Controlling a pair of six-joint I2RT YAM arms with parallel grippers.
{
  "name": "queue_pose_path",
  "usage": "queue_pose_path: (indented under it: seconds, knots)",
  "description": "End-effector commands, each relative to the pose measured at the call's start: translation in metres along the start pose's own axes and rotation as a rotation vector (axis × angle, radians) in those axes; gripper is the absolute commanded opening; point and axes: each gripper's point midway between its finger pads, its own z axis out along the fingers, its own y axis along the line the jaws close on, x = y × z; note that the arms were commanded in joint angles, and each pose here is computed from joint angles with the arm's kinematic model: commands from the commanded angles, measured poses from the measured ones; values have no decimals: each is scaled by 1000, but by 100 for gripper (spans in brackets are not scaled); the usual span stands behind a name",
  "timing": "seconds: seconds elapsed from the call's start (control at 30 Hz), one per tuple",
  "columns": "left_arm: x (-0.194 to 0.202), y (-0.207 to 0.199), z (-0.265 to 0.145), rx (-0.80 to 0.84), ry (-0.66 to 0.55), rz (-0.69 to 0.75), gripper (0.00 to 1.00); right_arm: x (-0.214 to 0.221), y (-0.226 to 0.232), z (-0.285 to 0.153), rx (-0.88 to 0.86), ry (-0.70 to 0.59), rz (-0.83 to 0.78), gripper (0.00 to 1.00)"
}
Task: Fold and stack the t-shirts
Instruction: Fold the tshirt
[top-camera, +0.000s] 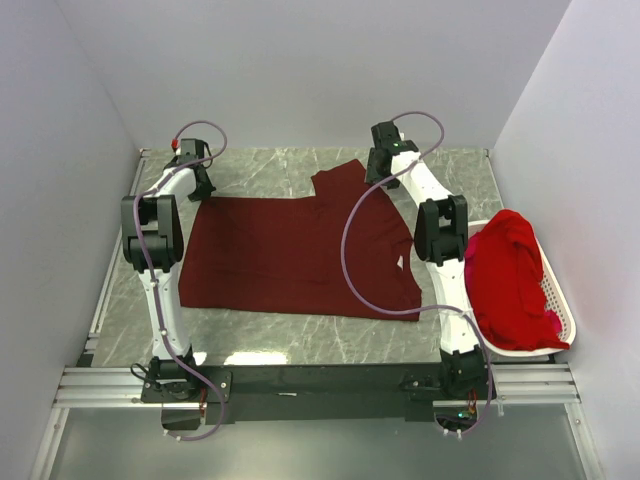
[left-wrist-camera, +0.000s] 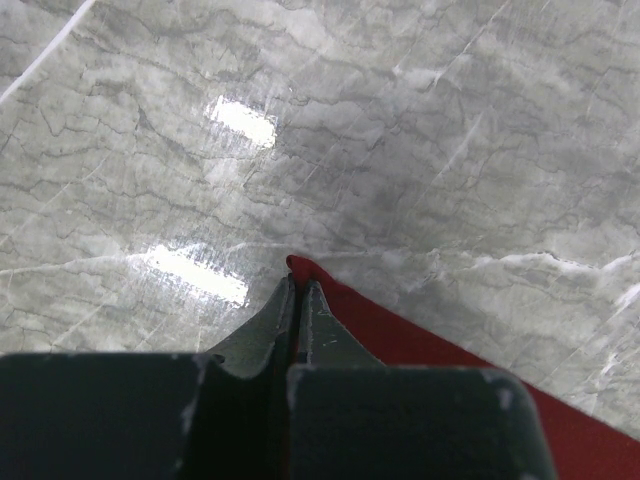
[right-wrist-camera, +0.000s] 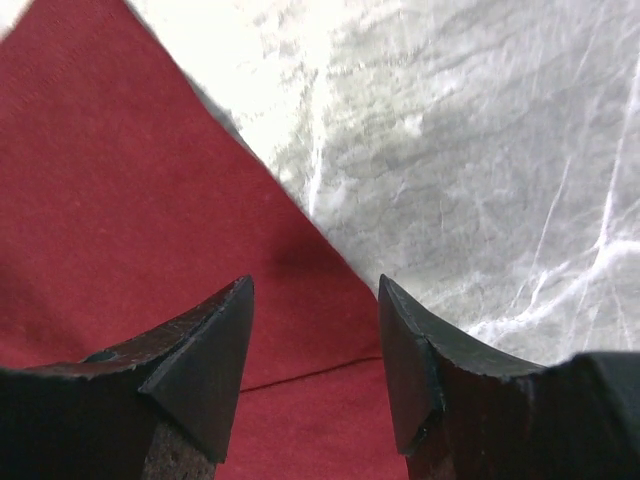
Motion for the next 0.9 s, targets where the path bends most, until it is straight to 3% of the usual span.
queue_pose_path:
  seconds: [0.0,0.57,0.6,0.7,0.73,0.8,0.87]
  knots:
    - [-11,3,-14,-4,-29,-12,1,-5,7,-3,21,-17,-36,60]
    - [-9,3,-23,7,-33,-21,1,29,12,8,92,51,-55,49]
    - [-10,3,-23,9,-37,-24,1,28,14,7,88,49,-54,46]
    - [-12,3,-24,10,-44,-32,1,26,12,7,91,36,-46,24]
    - [-13,3,-25,11,-49,-37,1,21,13,1,85,18,-40,11]
    - [-21,0,-29,28,-77,-51,1,12,12,-5,88,-20,-30,0]
    - [-26,-3,-36,46,-100,-65,1,4,11,-11,89,-55,-25,0]
